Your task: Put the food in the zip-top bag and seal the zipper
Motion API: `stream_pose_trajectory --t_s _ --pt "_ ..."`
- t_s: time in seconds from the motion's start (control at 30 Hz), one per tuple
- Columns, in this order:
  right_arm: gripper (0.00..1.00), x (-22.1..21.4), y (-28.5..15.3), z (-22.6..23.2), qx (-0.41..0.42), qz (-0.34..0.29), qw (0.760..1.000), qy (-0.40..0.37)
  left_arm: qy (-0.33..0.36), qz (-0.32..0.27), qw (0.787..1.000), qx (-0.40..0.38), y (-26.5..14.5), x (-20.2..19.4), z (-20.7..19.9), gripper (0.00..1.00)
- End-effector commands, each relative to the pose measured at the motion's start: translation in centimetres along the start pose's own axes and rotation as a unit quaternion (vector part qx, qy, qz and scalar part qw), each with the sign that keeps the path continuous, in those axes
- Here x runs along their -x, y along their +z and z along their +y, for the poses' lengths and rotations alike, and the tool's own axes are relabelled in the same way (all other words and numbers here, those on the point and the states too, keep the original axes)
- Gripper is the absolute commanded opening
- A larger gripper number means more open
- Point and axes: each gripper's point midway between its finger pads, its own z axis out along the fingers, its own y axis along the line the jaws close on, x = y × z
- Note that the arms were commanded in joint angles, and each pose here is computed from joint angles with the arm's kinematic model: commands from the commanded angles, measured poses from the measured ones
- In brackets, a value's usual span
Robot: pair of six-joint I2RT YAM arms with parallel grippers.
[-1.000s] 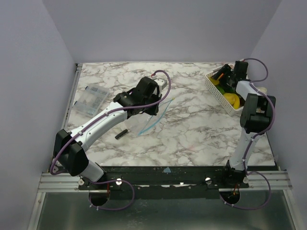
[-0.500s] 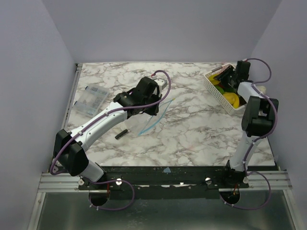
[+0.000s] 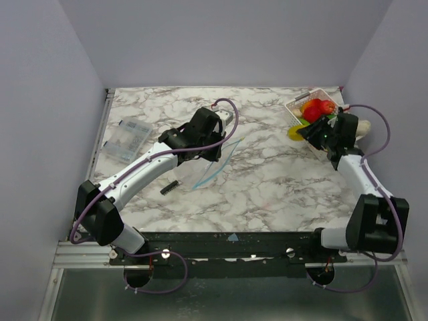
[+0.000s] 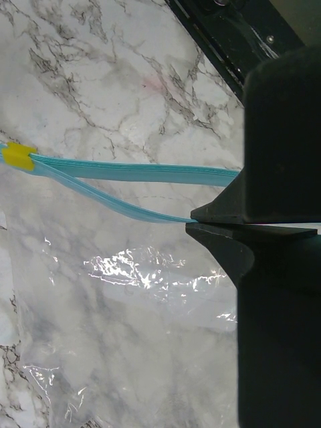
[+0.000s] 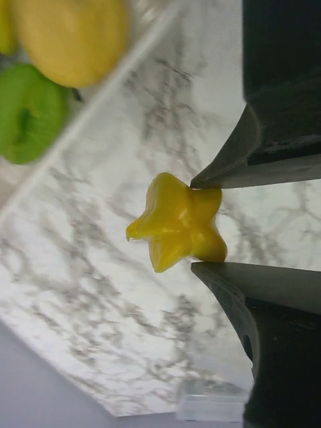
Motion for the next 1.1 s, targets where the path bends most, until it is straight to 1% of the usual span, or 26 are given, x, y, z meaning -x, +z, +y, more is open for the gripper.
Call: stream_pose_trajectory --t_s 0.0,0.17,0.3,0.43,0.57,0.7,0.83,0.93,1.0,1.07 --pt "0.19 -6.9 -3.4 4.6 0.099 0.059 0.993 -0.019 0.000 -0.008 1.000 -0.018 -0.6 0.9 -0.7 0.00" --pt "0.18 -12.5 -8.2 9.1 0.189 0.096 0.976 -0.057 -0.002 -0.003 1.000 -0.031 -0.8 1.0 -0.8 0.00" --pt "0.18 -16.3 -12.5 13.2 0.276 0.128 0.947 -0.107 -0.004 -0.021 1.000 -0.024 -1.5 1.6 -0.1 0.00" --pt "0.18 -17.6 -17.2 16.8 0.356 0.108 0.915 -0.155 -0.009 -0.027 1.000 -0.012 -1.6 1.8 0.8 0.00" --pt "0.18 -16.6 -19.7 19.5 0.412 0.076 0.893 -0.164 -0.016 -0.026 0.999 -0.029 -1.6 1.9 0.4 0.00" --pt "0.18 -15.2 -19.6 21.4 0.430 0.049 0.890 -0.143 -0.025 -0.027 0.997 -0.069 -1.7 1.8 -0.8 0.00" --pt "0.17 -14.6 -18.2 23.1 0.430 0.034 0.892 -0.135 -0.033 -0.024 0.995 -0.090 -1.6 1.6 -1.4 0.00" --pt "0.17 -15.2 -16.5 23.7 0.408 0.034 0.901 -0.147 -0.034 -0.023 0.995 -0.094 -1.5 1.6 -1.5 0.00" --pt "0.16 -15.7 -15.6 23.7 0.380 0.032 0.911 -0.154 -0.034 -0.023 0.995 -0.092 -1.5 1.5 -1.4 0.00" --pt "0.16 -16.4 -14.9 23.7 0.367 0.032 0.916 -0.162 -0.034 -0.024 0.995 -0.090 -1.6 1.5 -1.3 0.00"
